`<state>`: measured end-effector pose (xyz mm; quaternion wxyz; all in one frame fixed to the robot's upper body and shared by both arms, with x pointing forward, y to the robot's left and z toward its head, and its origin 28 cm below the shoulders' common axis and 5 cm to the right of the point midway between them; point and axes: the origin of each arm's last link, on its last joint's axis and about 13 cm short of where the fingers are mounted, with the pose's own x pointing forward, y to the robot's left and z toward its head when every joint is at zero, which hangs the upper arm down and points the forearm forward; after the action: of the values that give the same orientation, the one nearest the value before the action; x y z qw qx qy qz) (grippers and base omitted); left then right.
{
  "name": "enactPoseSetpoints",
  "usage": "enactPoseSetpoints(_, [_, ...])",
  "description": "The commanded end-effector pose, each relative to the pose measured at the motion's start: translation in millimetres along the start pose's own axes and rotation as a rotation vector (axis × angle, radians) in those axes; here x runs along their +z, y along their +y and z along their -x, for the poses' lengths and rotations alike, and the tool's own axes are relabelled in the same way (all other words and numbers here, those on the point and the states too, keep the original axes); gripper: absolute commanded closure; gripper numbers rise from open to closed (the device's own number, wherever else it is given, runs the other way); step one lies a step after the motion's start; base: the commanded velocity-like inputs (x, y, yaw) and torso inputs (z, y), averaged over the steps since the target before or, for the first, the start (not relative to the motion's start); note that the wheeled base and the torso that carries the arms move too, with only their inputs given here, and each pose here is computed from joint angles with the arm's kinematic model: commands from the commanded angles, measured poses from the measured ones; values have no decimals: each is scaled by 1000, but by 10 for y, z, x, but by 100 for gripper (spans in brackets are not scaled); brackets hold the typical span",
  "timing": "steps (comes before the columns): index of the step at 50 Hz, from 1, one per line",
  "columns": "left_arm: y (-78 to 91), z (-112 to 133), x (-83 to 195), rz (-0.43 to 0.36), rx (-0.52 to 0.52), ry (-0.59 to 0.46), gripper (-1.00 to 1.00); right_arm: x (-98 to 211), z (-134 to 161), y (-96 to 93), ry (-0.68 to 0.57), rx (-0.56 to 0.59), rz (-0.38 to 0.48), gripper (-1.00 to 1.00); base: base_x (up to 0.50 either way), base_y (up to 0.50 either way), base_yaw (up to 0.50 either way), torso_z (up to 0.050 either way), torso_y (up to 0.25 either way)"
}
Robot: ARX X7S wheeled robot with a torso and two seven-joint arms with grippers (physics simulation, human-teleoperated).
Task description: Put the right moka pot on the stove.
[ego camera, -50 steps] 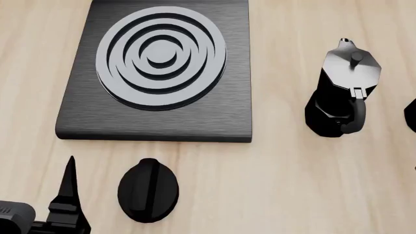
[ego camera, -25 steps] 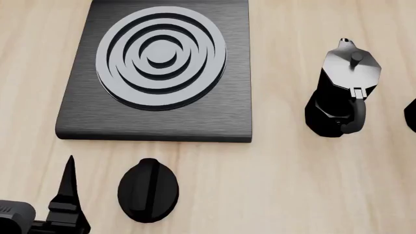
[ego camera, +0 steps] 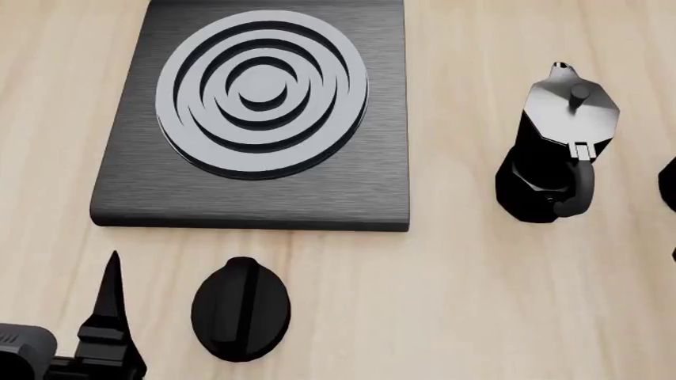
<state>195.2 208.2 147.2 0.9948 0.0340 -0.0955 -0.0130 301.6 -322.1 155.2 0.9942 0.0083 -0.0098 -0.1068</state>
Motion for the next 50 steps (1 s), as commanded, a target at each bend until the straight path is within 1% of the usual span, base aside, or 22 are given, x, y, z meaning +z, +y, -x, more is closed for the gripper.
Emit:
enactPoseSetpoints(1, [0, -1, 6, 0, 2, -1, -100, 55, 17, -12, -8, -22, 33, 100, 0, 0, 0, 0, 0])
enactPoseSetpoints(5, [-1, 1, 10, 0, 2, 0, -100, 209, 41, -13, -19, -27, 34, 100, 0, 0, 0, 0, 0])
enactPoseSetpoints(7, [-1, 1, 6, -1, 1, 2, -100, 126, 71, -13, -27, -27, 33, 100, 0, 0, 0, 0, 0])
enactPoseSetpoints(9, [-3, 1, 9, -2, -1, 3, -100, 283, 75, -14, -34, -35, 35, 100, 0, 0, 0, 0, 0])
enactPoseSetpoints(13, [-2, 4, 9, -3, -1, 4, -100, 219, 122, -9, -48, -36, 39, 100, 0, 0, 0, 0, 0])
enactPoseSetpoints(14, [-2, 3, 9, -3, 0, 4, -100, 367, 128, -8, -53, -35, 41, 100, 0, 0, 0, 0, 0])
enactPoseSetpoints(15, [-2, 3, 13, -2, 1, 5, -100, 416, 143, -1, -56, -34, 40, 100, 0, 0, 0, 0, 0])
enactPoseSetpoints(16, [-3, 3, 6, -3, -1, 4, -100, 341, 170, 3, -57, -32, 41, 100, 0, 0, 0, 0, 0])
enactPoseSetpoints(18, [-3, 4, 9, -2, 0, 5, -100, 485, 211, 14, -70, -28, 45, 100, 0, 0, 0, 0, 0])
enactPoseSetpoints(20, [-5, 6, 4, -3, -1, 6, -100, 397, 254, 9, -78, -25, 40, 100, 0, 0, 0, 0, 0])
enactPoseSetpoints(25, [-4, 5, 9, -2, -1, 5, -100, 449, 319, 1, -91, -30, 52, 100, 0, 0, 0, 0, 0])
enactPoseSetpoints(27, [-5, 6, 17, -2, -1, 5, -100, 634, 352, 7, -99, -26, 51, 100, 0, 0, 0, 0, 0])
enactPoseSetpoints(29, [-6, 5, 8, -2, -2, 6, -100, 587, 392, 3, -103, -31, 51, 100, 0, 0, 0, 0, 0])
enactPoseSetpoints(32, [-5, 7, 4, -2, -2, 7, -100, 710, 461, 9, -109, -29, 56, 100, 0, 0, 0, 0, 0])
enactPoseSetpoints(33, [-6, 5, 1, -2, -3, 7, -100, 583, 489, 5, -112, -28, 57, 100, 0, 0, 0, 0, 0])
enactPoseSetpoints(36, [-6, 6, -4, -2, -3, 8, -100, 557, 542, 11, -107, -31, 63, 100, 0, 0, 0, 0, 0])
enactPoseSetpoints(37, [-5, 4, -4, -2, -3, 8, -100, 560, 559, 16, -102, -34, 62, 100, 0, 0, 0, 0, 15])
enactPoseSetpoints(38, [-5, 4, -1, -2, -3, 7, -100, 693, 578, 23, -106, -19, 49, 100, 0, 0, 0, 0, 0])
enactPoseSetpoints(44, [-3, 4, 0, -2, -2, 9, -100, 632, 732, 64, -96, -17, 63, 100, 0, 0, 0, 0, 0])
enactPoseSetpoints(45, [-4, 8, 1, -1, -1, 9, -100, 799, 771, 80, -101, -13, 69, 100, 0, 0, 0, 0, 0])
enactPoseSetpoints(46, [-2, 7, 0, -1, 0, 9, -100, 694, 801, 82, -99, -3, 69, 100, 0, 0, 0, 0, 0])
enactPoseSetpoints(50, [-1, 5, 5, 0, 1, 8, -100, 726, 878, 80, -106, -16, 64, 100, 0, 0, 0, 0, 0])
